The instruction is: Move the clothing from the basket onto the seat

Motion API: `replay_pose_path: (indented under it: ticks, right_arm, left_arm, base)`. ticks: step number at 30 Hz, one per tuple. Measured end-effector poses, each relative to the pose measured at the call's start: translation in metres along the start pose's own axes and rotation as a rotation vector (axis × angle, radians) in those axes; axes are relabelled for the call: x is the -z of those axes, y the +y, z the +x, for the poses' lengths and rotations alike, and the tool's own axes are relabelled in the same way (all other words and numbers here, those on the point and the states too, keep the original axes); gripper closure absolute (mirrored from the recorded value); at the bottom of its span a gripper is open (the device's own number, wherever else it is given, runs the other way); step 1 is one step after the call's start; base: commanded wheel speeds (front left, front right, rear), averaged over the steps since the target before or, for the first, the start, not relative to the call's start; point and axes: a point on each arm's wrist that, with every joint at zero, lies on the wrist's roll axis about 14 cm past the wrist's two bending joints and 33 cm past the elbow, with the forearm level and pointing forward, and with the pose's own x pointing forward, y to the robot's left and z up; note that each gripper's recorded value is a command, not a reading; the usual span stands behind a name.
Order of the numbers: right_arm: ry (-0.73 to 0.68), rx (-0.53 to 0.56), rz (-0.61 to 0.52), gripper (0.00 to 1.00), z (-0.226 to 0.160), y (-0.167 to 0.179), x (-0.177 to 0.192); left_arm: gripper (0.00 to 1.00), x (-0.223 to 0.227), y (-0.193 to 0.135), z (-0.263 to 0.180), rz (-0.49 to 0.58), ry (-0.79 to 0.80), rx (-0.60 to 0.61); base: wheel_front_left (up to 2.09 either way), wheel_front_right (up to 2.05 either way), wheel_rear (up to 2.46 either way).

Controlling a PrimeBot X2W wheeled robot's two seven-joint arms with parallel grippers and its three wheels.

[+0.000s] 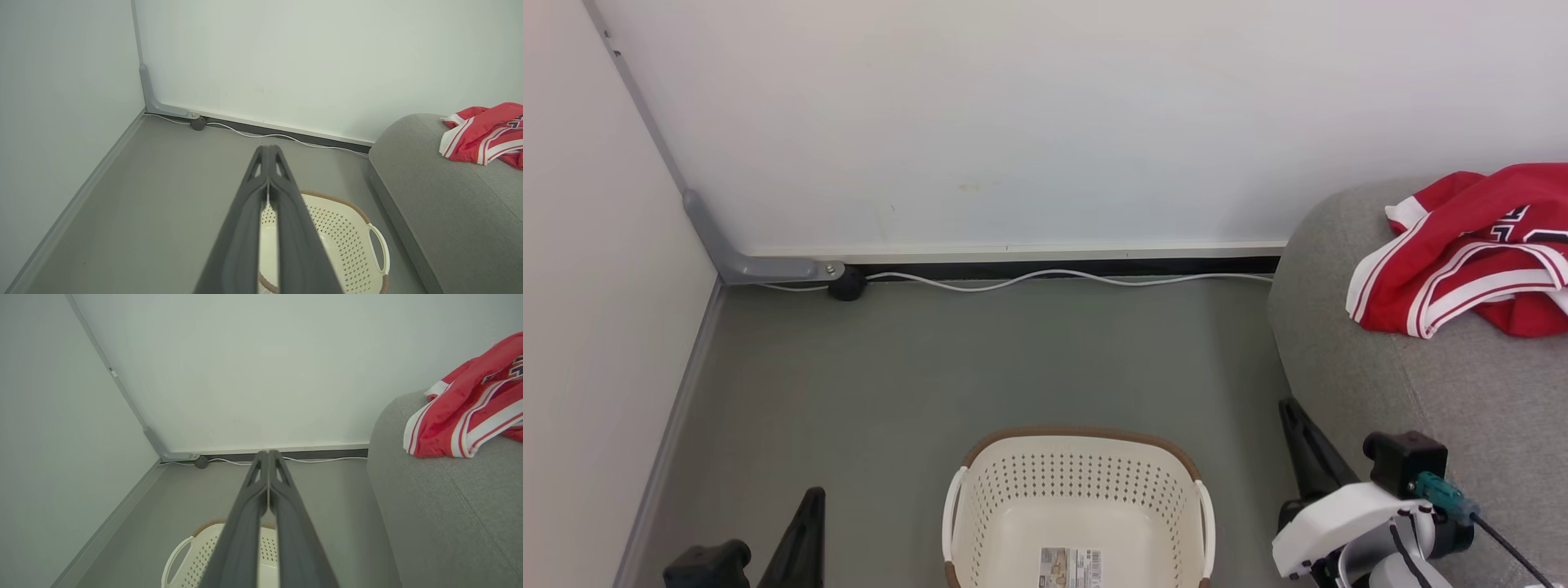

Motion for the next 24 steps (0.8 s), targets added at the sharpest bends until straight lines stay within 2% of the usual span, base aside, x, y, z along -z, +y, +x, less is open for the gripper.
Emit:
replay_pose_path:
  ticks: [10, 24]
  right_arm:
    - [0.031, 0.062, 0.098, 1.00, 0.000, -0.017, 0.005]
    - [0.057, 0.146, 0.304, 1.00, 0.000, -0.038, 0.008]
  left_arm:
    - [1.00, 0.004, 0.006, 0.003, -0.090, 0.024, -0.031]
    - [1.00, 0.009, 0.014, 0.009, -0.255, 0.060, -0.071]
  base:
    - [0.00, 0.00, 0.00]
    - [0.00, 0.00, 0.00]
